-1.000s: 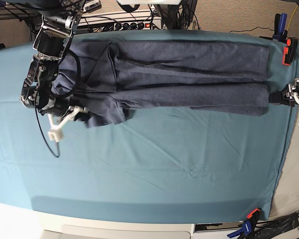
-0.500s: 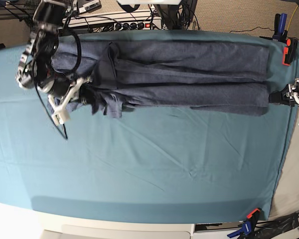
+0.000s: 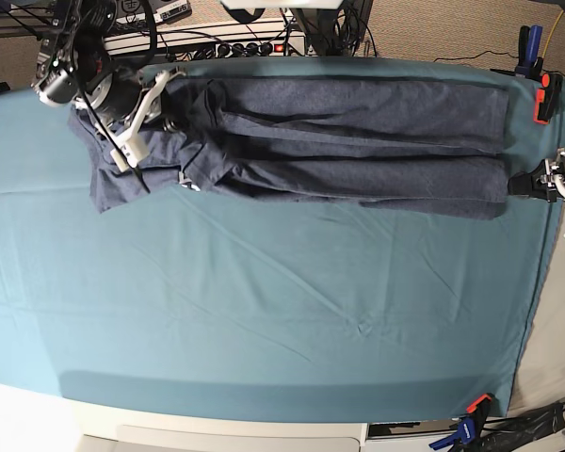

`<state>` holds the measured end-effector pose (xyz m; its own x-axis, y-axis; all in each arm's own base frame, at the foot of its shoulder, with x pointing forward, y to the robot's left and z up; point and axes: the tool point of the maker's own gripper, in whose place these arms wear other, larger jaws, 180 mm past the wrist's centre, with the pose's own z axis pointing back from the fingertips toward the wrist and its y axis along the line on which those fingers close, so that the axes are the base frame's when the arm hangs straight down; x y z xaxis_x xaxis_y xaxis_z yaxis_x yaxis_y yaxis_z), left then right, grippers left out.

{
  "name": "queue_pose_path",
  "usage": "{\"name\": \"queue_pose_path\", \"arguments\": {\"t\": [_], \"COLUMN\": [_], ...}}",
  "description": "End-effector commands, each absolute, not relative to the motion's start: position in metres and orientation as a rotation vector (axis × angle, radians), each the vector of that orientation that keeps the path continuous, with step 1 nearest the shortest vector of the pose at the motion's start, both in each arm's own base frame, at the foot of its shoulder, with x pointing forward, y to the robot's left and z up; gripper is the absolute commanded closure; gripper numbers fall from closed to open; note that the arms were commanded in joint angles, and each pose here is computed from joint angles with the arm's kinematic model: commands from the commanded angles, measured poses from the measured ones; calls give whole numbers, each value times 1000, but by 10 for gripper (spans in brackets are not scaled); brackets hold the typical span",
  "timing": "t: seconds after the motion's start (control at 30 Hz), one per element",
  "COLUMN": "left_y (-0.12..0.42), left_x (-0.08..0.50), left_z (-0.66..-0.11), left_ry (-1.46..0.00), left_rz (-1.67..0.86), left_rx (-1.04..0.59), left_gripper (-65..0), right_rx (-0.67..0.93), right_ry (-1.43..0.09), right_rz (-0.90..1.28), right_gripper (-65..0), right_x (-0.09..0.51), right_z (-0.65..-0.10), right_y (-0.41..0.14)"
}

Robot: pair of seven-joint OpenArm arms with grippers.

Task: Fold the T-shirt properly
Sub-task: 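Lay the folded hem down and open both grippers, then grasp the folded shirt's end with the left gripper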

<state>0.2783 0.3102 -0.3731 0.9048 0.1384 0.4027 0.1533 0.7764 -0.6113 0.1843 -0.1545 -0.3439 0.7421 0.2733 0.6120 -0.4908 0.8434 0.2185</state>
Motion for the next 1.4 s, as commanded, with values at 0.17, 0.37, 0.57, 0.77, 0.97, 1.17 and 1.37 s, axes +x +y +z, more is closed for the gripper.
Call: {"name": "queue_pose_path", "arguments": {"t": [0.17, 0.37, 0.57, 0.77, 0.97, 1.17, 1.37], "left_y": [318, 313, 329, 390, 437, 448, 444], "left_x": [290, 290, 308, 328, 325, 323, 324], "left_z": [-357, -359, -335, -265, -212, -199, -203], "left_ry": [-503, -503, -598, -808, -903, -920, -920], "left_rz": [-18, -17, 3, 52, 61, 60, 63], "left_rx": [-681, -693, -679, -584, -470, -438, -450], "left_gripper": [-260, -260, -260, -260, -260, -260, -260], "right_rx": [386, 392, 396, 406, 418, 212, 5], "right_ry": [-616, -656, -679, -716, -749, -846, -931], "right_rz": [454, 448, 445, 438, 433, 380, 224], "right_gripper": [0, 0, -120, -138, -138, -133, -131], "right_x": [181, 187, 191, 195, 200, 236, 264], "right_z": [-339, -334, -331, -326, -321, -313, -302], "right_y": [-154, -153, -152, -150, -148, -178, -215]}}
